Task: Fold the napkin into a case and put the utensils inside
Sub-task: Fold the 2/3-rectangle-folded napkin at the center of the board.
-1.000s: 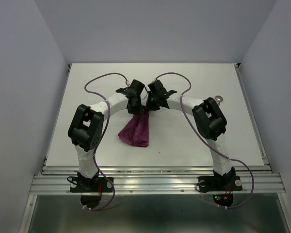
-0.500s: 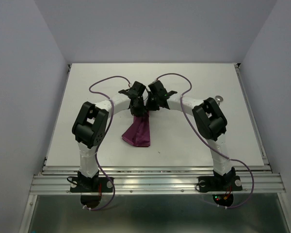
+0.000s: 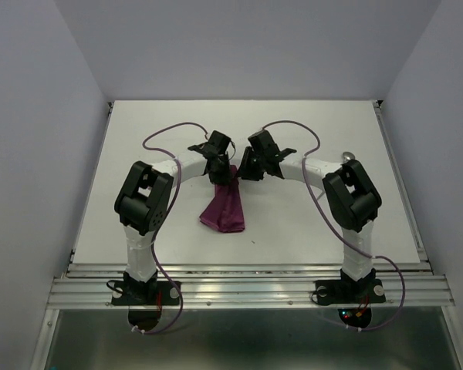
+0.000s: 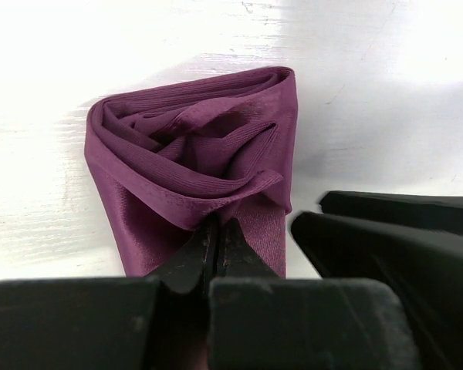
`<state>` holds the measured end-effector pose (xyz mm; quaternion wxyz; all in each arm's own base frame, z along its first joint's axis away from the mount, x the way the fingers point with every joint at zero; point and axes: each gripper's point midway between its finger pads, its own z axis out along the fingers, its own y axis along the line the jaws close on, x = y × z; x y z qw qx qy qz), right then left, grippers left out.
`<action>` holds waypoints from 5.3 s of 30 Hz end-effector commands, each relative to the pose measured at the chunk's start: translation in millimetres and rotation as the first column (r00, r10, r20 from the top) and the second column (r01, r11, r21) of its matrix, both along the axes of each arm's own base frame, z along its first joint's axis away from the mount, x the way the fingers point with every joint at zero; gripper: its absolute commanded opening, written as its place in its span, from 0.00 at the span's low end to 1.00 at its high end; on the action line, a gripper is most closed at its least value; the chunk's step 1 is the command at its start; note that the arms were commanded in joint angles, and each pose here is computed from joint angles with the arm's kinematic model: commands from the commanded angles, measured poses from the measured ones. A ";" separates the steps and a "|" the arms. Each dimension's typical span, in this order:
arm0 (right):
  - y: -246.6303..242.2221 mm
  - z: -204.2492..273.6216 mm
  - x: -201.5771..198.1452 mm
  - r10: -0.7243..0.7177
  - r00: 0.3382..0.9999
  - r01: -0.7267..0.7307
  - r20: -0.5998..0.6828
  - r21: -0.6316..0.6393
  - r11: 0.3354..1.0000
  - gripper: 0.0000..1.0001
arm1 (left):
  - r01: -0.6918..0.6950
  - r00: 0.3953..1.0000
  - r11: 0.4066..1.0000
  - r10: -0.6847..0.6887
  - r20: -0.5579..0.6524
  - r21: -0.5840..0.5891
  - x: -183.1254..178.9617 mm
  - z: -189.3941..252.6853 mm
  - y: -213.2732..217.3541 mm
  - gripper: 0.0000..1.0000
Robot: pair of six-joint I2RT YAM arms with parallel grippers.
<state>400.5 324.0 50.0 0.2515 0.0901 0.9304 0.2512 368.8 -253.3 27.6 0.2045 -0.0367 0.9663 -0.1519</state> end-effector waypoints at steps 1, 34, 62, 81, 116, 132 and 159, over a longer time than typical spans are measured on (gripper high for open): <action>-5.1 40.8 8.3 -0.018 0.997 0.011 0.075 0.091 0.996 0.43 | 0.033 0.999 0.999 -0.032 -0.039 0.033 -12.4 -15.6 7.8 0.00; 6.9 5.6 12.4 -0.010 1.000 0.014 -0.017 0.266 0.964 0.76 | 0.218 0.976 0.975 -0.219 -0.007 -0.048 -3.3 -7.5 -6.9 0.00; 1.3 -33.5 25.0 -0.042 0.998 0.051 -0.054 0.170 0.984 0.10 | 0.244 0.969 0.969 -0.243 0.034 -0.038 -0.2 7.8 -4.6 0.00; -8.0 -17.7 34.9 -0.195 0.979 0.202 -0.053 0.203 0.958 0.01 | 0.174 0.977 0.985 -0.173 0.123 0.005 5.2 76.6 42.9 0.77; -9.4 -17.4 37.1 -0.203 0.977 0.212 -0.067 0.216 0.953 0.01 | -0.025 0.989 0.996 0.013 -0.146 -0.082 -102.9 0.1 96.8 0.52; -17.0 -16.0 41.9 -0.243 0.968 0.252 -0.065 0.214 0.944 0.01 | -0.027 0.987 0.998 0.017 -0.162 -0.062 -107.5 -2.7 100.7 0.09; -17.0 -31.1 43.3 -0.313 0.940 0.337 -0.132 0.231 0.913 0.01 | 0.212 0.977 0.925 -0.208 0.045 -0.315 -110.5 82.8 31.9 0.00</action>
